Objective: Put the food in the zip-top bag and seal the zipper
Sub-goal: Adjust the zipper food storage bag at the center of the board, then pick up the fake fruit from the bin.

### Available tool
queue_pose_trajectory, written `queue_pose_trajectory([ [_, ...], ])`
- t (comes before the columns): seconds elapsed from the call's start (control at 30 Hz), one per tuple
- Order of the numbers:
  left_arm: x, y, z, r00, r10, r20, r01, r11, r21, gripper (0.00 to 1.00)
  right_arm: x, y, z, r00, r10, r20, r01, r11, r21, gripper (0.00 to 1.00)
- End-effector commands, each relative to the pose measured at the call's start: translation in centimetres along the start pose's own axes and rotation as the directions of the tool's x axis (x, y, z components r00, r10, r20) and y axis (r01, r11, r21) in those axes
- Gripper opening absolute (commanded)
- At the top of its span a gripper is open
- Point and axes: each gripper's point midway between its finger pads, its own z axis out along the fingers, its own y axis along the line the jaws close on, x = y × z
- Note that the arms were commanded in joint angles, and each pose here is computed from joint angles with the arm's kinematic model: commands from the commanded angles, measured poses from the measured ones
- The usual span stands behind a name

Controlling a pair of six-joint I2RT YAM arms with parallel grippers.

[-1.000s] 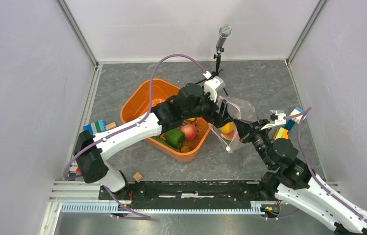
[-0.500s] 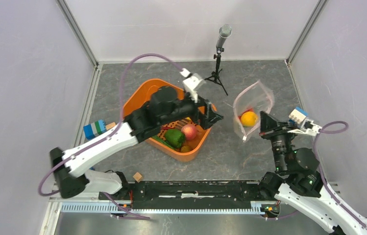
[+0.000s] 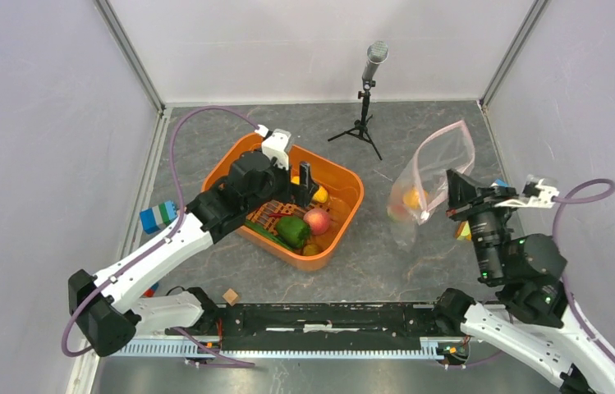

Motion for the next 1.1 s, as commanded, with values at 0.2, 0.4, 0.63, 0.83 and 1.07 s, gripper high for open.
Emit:
queue_pose_trajectory([
  [0.2,3.8,4.4,2.9,0.971,-0.149,-0.185,0.14,0.988,-0.06,1.0,5.0,-2.0,0.3,0.991,-0.068,-0.117,0.08,0.992,0.095,0.0],
  [0.4,5.5,7.2,6.1,0.947,-0.261,-0.189,0.229,0.957,-0.176,1.0,7.9,-2.0,0.3,0.982,-0.061,-0.18,0.076,0.994,0.08,0.0],
  [0.63,5.9,10.2,9.2,0.855,-0.519,0.009,0.497,0.813,-0.302,1.0,10.4,-1.5,0.4,0.977,-0.026,-0.213,0.038,0.998,0.053,0.0],
  [0.83,8.3,12.3,10.6,0.733,-0.675,0.085,0.645,0.651,-0.4,1.0,11.4,-1.3,0.5,0.972,-0.031,-0.233,0.043,0.998,0.048,0.0],
  [1.07,10.8,12.5,12.8,0.65,-0.757,0.063,0.699,0.563,-0.44,0.98,12.0,-1.4,0.6,0.97,-0.03,-0.24,0.043,0.998,0.051,0.0],
])
